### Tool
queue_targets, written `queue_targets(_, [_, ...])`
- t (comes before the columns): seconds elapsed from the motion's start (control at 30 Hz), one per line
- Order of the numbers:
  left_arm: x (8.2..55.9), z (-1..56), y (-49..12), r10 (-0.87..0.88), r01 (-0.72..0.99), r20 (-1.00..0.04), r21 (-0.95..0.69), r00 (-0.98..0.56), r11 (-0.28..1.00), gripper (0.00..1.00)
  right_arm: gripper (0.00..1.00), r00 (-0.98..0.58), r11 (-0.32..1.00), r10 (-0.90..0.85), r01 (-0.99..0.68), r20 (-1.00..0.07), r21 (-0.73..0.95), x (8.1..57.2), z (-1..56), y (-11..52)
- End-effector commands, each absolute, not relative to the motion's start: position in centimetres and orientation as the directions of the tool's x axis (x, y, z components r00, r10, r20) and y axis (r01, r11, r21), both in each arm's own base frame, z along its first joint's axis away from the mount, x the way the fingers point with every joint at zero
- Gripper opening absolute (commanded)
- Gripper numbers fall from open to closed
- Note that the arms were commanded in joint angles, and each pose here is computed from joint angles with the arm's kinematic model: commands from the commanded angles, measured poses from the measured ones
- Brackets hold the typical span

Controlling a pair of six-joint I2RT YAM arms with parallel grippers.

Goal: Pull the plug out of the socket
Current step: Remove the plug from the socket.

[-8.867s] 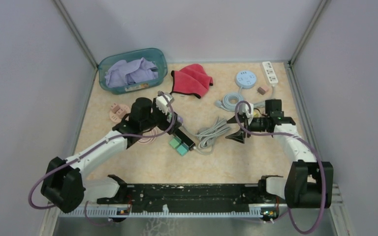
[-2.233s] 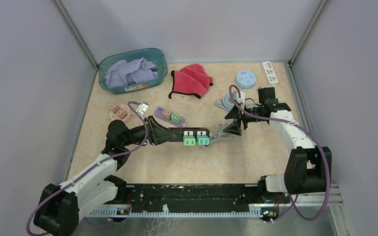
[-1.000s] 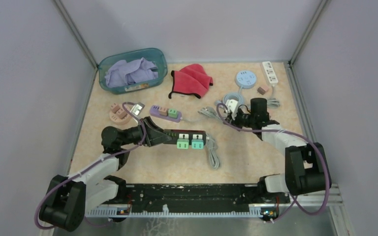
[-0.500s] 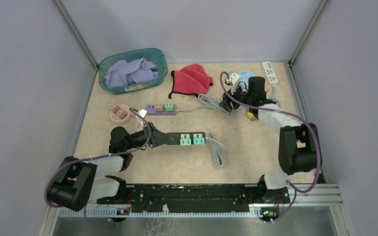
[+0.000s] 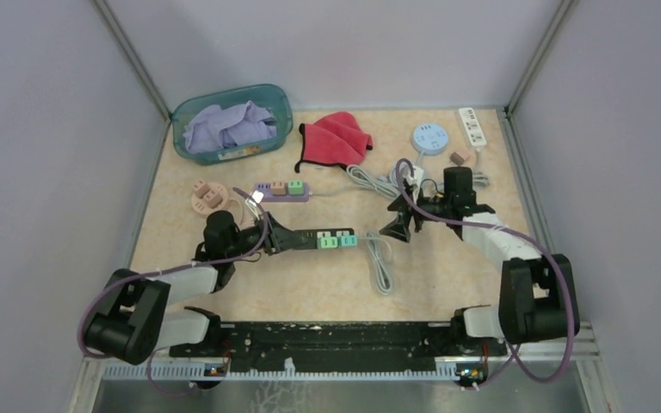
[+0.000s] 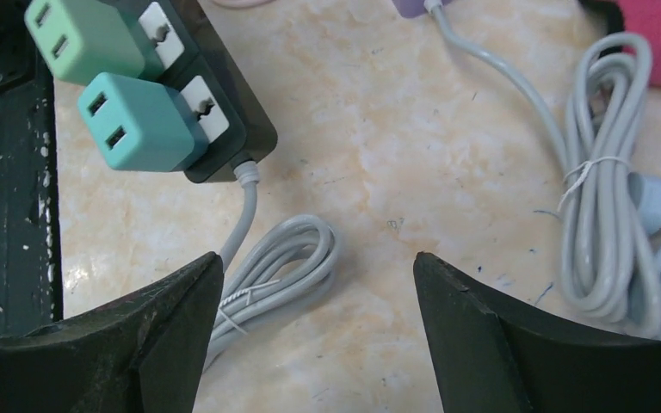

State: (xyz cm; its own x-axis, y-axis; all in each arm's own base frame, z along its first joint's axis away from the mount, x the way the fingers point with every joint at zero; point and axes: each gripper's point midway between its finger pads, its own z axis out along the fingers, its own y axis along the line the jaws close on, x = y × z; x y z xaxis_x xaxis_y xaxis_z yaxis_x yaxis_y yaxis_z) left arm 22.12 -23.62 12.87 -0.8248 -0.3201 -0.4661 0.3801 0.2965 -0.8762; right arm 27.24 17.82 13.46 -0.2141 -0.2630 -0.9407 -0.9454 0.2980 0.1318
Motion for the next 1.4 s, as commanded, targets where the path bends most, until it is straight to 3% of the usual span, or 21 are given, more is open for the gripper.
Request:
queue_targets(0.0, [22.3,11.6,-22.5,-0.286,0.407,-0.549,-0.806,-0.785,0.431,0.0,0.8,-0.264,0.345,-0.302,-0.926,-0.916,0.153,29.1,12.8,19.5])
queue_targets(0.13, [21.6,10.7,-21.5,-0.28,0.387,-0.56,-0.782,-0.78,0.489,0.0,0.79,-0.337,0.366,-0.382,-0.91,-0.861,0.194,29.2,10.3,21.2])
queue_targets(0.4, [21.1,10.2,-21.6,-0.278,0.377,-0.544,-0.793,-0.792,0.478,0.0,0.73,-0.42,0.428,-0.463,-0.877,-0.781,0.217,30.2,8.0,21.0])
queue_targets(0.6, [21.2,10.0,-21.8,-0.255,0.382,-0.538,-0.794,-0.803,0.474,0.0,0.68,-0.388,0.333,-0.538,-0.913,-0.748,0.234,28.0,6.8,21.0])
queue_targets(0.87, [21.1,10.0,-22.1,-0.253,0.384,-0.53,-0.803,-0.809,0.455,0.0,0.64,-0.397,0.34,-0.614,-0.913,-0.682,0.225,27.7,5.2,20.4])
queue_targets(0.97, [20.9,10.1,-22.3,-0.251,0.383,-0.518,-0.816,-0.818,0.433,0.0,0.55,-0.388,0.347,-0.64,-0.916,-0.663,0.201,28.0,5.0,20.7])
queue_targets(1.1, [20.7,10.1,-22.4,-0.272,0.368,-0.497,-0.835,-0.824,0.41,0.0,0.28,-0.411,0.381,-0.662,-0.905,-0.626,0.191,29.2,4.9,20.5])
queue_targets(1.23, [20.4,9.8,-22.5,-0.306,0.336,-0.466,-0.856,-0.83,0.393,0.0,0.04,-0.366,0.432,-0.698,-0.901,-0.616,0.045,31.2,6.4,18.8])
queue_targets(1.37, [20.5,9.5,-23.3,-0.321,0.313,-0.45,-0.863,-0.833,0.396,0.0,0.01,-0.336,0.517,-0.713,-0.845,-0.615,-0.138,33.8,8.3,15.7])
